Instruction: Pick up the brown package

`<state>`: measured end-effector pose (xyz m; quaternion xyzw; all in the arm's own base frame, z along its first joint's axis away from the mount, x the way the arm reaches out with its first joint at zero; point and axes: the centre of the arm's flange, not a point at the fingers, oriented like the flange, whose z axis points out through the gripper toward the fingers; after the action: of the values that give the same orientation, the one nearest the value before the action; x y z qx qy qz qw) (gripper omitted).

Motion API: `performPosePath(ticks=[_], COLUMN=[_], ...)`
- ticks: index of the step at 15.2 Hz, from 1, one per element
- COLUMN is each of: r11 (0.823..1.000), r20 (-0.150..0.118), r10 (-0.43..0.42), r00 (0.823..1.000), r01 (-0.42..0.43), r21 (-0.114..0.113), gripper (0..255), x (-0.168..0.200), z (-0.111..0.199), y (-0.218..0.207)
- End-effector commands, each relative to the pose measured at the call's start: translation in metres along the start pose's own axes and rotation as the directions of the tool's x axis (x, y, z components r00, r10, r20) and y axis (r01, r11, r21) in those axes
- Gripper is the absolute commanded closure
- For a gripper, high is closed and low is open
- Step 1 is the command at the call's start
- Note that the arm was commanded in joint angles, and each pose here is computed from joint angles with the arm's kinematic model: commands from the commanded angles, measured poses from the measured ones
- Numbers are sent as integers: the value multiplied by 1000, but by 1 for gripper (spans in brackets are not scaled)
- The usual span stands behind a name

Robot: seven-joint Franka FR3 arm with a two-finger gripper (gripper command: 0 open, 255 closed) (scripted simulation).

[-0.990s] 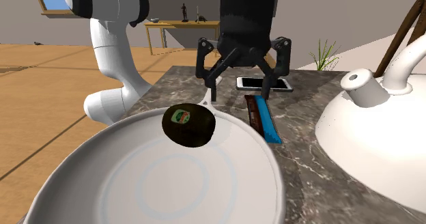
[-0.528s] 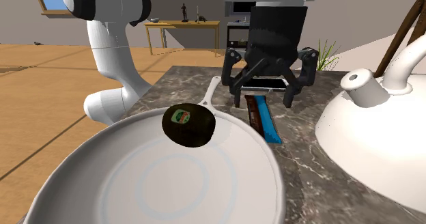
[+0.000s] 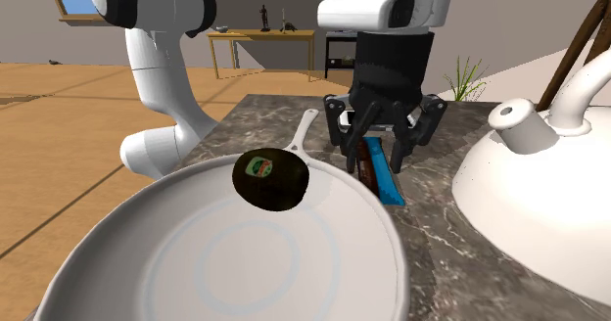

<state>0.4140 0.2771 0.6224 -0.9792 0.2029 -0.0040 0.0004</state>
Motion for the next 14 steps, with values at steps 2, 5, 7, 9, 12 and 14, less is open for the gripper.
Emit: performPosePath(ticks=[2,5,7,9,12,14], r11=[1000,1000,1000,1000,1000,1000], r20=[6,7,6,6,6,6], r10=[0,0,0,0,0,0], r00=[1000,1000,1000,1000,1000,1000], r01=[0,0,0,0,0,0], r21=[-5,-5,-5,-5,-5,-5], gripper=[255,255,255,255,255,255], x=[0,-1,1,1,2,2], z=[4,4,4,-7,-23,-33], y=[0,1,0,0,0,0])
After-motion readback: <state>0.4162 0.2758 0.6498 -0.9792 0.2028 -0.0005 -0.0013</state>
